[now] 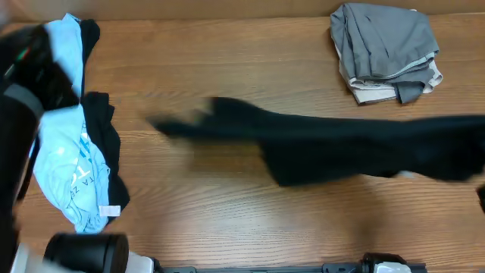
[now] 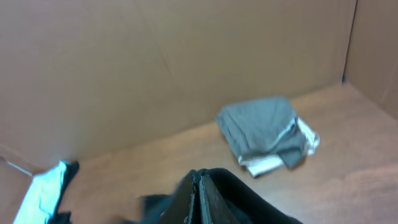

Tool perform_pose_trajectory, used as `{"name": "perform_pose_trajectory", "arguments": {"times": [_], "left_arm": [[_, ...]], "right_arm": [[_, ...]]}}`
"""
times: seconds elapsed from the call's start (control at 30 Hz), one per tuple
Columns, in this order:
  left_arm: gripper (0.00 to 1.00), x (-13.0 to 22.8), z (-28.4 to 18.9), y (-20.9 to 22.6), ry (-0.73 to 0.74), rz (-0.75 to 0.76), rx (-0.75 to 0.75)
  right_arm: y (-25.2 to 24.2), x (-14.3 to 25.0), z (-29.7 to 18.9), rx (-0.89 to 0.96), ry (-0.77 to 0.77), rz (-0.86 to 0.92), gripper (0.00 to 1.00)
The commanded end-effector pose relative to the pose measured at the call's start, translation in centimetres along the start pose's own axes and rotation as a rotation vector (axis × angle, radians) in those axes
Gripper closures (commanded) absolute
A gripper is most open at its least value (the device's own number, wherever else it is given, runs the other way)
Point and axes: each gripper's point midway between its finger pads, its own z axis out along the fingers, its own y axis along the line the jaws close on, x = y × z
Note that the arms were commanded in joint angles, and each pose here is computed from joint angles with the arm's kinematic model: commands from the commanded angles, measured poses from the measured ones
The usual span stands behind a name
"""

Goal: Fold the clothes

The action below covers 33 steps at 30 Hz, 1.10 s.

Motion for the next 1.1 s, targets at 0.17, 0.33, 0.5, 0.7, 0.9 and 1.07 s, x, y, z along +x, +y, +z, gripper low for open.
{"name": "perform_pose_trajectory", "arguments": {"times": [0.17, 0.33, 0.5, 0.7, 0.9, 1.07], "left_arm": [[0.96, 0.1, -0.4, 1.3, -0.001, 0.004, -0.069], [0.95, 3.0, 4.3, -1.7, 0.168, 0.062, 0.075], [0.86, 7.4, 9.4, -5.2, 0.373, 0.111, 0.261], [0.78, 15.9, 15.4, -12.4, 0.671, 0.209, 0.612], [0.70, 26.1, 19.1, -21.2, 0.889, 0.334, 0.826], [0.52, 35.4, 19.8, -28.9, 0.995, 0.467, 0.960]], "right_arm": [[-0.4, -0.3, -0.2, 0.024, -0.019, -0.018, 0.96], [-1.0, 0.9, 2.6, 0.052, 0.075, -0.013, 0.96], [-1.3, 1.7, 4.8, 0.070, 0.140, -0.009, 0.96], [-1.5, 2.0, 7.2, 0.080, 0.198, -0.005, 0.96], [-1.6, 2.2, 8.3, 0.088, 0.223, -0.003, 0.96], [-1.7, 2.2, 8.4, 0.088, 0.224, -0.003, 0.96]]}}
